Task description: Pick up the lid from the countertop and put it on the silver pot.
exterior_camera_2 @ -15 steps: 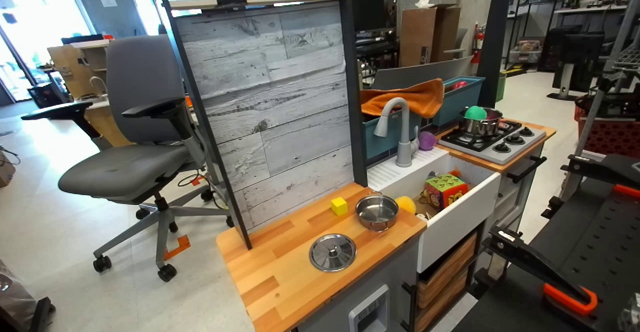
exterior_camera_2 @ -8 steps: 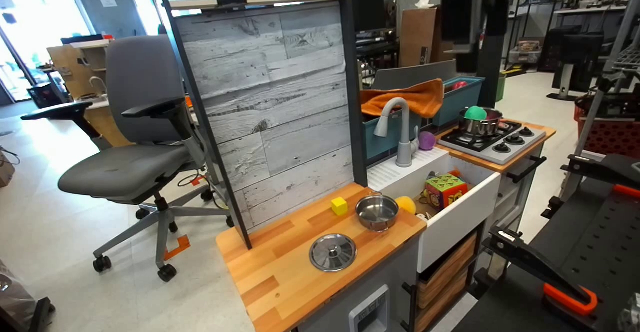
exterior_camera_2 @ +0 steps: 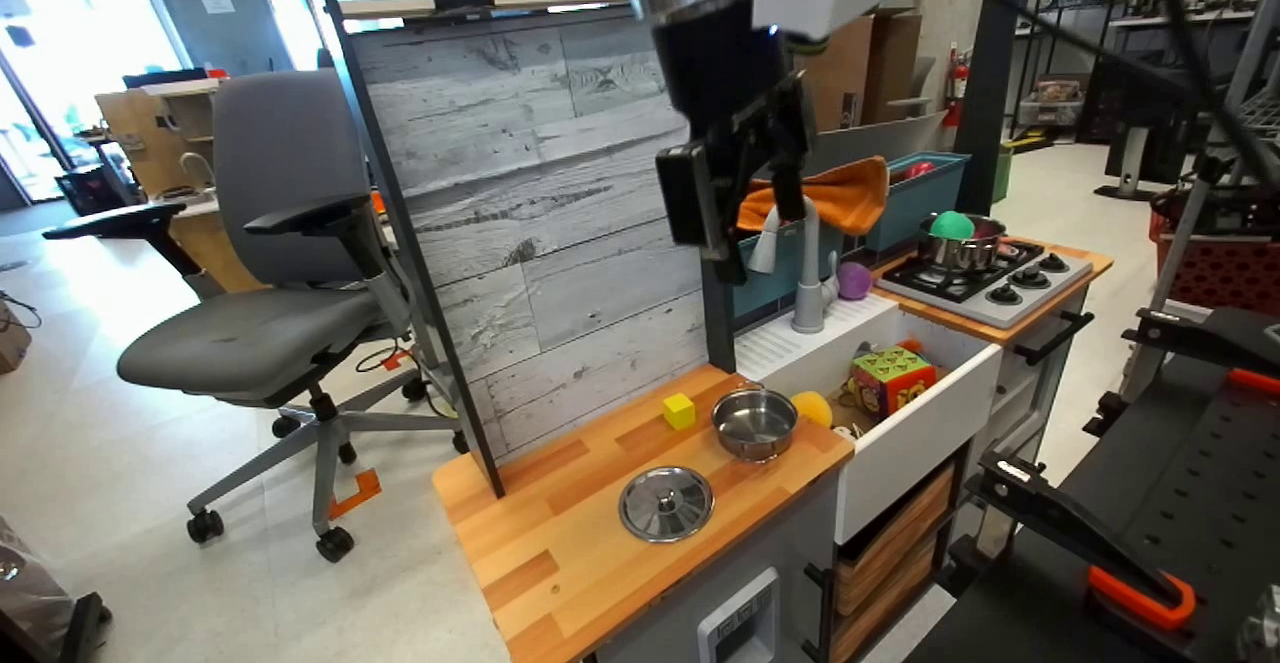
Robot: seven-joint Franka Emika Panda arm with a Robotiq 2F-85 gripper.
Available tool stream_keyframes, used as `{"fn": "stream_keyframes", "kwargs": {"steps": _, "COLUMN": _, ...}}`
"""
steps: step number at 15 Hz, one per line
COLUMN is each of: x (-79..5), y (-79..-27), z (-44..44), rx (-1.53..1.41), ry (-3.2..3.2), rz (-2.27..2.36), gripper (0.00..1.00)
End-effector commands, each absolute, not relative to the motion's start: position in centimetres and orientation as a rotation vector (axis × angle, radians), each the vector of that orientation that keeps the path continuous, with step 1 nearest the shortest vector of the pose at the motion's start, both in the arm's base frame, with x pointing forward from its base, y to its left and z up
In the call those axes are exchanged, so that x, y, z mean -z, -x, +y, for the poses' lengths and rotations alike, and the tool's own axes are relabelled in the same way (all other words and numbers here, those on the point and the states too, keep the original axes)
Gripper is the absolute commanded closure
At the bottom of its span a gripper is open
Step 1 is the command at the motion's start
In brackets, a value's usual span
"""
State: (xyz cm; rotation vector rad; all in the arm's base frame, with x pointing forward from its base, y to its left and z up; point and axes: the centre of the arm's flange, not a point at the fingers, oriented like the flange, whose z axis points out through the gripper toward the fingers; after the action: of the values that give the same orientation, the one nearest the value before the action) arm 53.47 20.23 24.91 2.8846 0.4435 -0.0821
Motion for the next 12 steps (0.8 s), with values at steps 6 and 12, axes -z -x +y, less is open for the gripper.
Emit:
{"fn": "stream_keyframes", "kwargs": {"steps": 6, "x": -10.2, "y": -61.4, "z": 22.7, "rx": 0.081, "ry": -2.889, "rz": 0.644, "gripper": 0.0}}
{"fn": "stream_keyframes", "kwargs": {"steps": 12, "x": -2.1, "y": -59.2, "z": 22.3, "rx": 0.236, "ry": -2.822, "rz": 0.767, "gripper": 0.0}}
